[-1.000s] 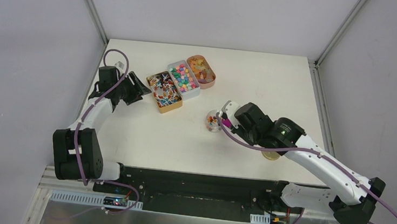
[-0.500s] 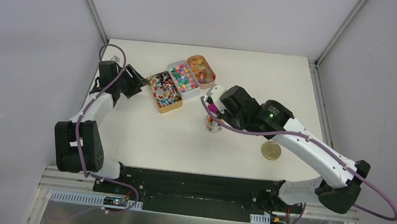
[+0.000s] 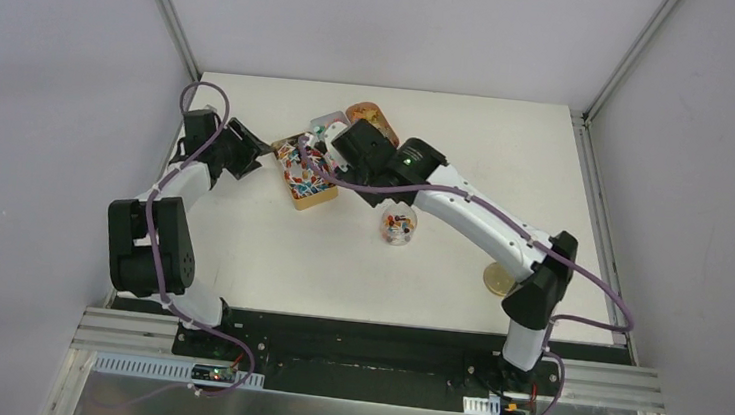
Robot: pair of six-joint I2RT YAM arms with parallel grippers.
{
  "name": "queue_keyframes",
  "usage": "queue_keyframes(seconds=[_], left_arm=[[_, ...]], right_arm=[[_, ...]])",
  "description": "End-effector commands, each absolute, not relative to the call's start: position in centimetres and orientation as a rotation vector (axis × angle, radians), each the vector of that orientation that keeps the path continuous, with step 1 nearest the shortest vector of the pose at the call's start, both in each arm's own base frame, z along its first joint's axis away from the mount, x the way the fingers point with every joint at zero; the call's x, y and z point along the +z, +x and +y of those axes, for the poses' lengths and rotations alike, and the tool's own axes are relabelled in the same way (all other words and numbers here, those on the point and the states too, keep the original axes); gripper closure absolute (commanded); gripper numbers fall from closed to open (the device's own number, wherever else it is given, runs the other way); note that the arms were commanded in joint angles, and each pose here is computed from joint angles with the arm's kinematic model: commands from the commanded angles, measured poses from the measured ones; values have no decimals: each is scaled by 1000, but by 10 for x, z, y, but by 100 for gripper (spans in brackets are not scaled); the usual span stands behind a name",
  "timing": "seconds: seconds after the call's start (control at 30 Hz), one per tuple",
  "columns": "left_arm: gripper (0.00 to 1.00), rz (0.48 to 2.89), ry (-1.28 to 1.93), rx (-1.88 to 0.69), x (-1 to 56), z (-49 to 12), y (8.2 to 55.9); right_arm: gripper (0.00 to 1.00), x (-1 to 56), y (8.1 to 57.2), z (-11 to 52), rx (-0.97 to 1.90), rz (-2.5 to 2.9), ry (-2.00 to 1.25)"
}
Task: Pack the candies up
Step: Scoop the fake candies from the storage box.
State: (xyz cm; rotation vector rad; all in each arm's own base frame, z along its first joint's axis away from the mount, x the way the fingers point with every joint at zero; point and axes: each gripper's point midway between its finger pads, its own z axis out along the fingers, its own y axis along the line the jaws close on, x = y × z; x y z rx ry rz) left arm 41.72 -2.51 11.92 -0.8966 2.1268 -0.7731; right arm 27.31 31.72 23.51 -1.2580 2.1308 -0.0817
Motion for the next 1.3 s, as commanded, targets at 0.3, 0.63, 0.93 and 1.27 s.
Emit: queue_keyframes(seconds=[0.3, 0.63, 0.93, 1.27], left_arm=[[45, 1979, -918, -791, 144, 21, 476], [48, 2037, -959, -823, 108, 20, 485], [48, 2059, -991, -867, 92, 17, 489], [48, 2046, -1000, -940, 87, 10, 500]], right_arm=[[100, 232, 302, 395, 40, 2134, -1196], [100, 195, 318, 426, 54, 2148, -1183], [100, 177, 335, 443, 37, 2117, -1165], [100, 152, 347, 448, -41, 2114, -1165]])
